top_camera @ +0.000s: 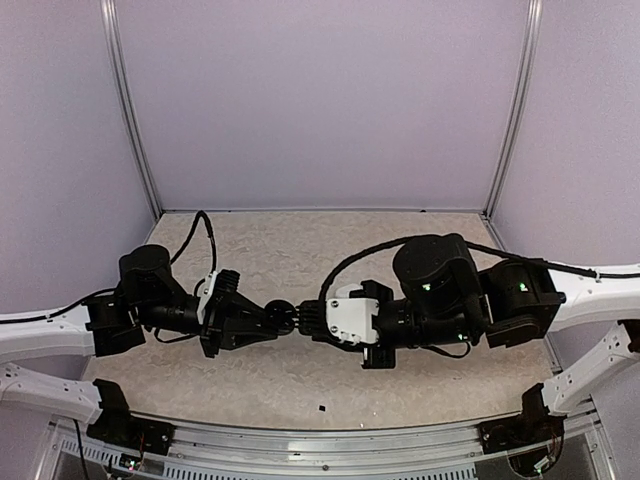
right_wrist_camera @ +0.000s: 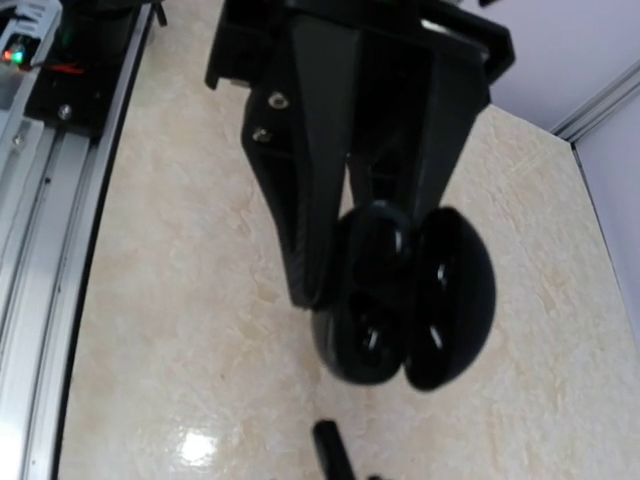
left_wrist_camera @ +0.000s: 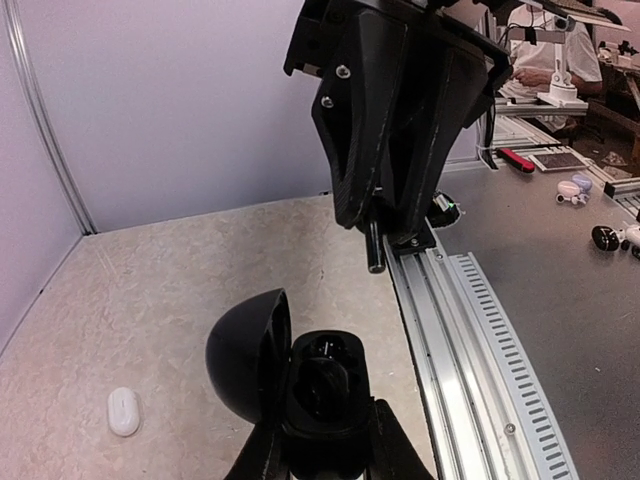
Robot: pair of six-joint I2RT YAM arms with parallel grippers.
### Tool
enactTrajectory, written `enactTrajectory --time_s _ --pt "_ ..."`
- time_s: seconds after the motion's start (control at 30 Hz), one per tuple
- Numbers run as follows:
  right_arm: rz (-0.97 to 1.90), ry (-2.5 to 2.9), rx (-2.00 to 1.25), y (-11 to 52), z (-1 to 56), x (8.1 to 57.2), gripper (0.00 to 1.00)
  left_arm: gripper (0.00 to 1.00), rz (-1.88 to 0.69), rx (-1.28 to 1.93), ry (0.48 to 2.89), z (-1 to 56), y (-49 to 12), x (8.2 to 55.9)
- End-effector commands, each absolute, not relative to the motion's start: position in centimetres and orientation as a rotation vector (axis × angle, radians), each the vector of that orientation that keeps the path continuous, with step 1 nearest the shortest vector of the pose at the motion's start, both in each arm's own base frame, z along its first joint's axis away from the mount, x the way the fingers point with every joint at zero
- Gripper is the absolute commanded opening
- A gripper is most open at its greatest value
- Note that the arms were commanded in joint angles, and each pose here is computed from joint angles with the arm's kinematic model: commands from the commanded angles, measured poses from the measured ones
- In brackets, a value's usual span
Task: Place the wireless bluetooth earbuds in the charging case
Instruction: Insert the left earbud into the left side groove of the charging case.
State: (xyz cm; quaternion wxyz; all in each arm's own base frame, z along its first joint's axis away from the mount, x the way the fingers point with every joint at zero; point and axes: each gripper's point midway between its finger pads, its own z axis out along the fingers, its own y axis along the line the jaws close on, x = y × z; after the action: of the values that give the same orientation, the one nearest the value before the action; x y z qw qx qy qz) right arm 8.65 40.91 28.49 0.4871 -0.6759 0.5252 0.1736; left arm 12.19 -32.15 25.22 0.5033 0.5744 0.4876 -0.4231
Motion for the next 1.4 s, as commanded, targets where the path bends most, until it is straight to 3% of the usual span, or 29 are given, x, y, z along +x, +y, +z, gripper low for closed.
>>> enactTrajectory --time_s 0.0,1.37 --pt "0.360 1.241 -1.687 41.1 29.0 8.4 0.09 0.00 -1.034 1.415 1.135 26.1 -32.6 11.7" --pt "0.217 1.165 -1.796 42.8 27.9 9.3 0.07 0.00 -1.104 1.493 1.156 25.2 -33.9 10.6"
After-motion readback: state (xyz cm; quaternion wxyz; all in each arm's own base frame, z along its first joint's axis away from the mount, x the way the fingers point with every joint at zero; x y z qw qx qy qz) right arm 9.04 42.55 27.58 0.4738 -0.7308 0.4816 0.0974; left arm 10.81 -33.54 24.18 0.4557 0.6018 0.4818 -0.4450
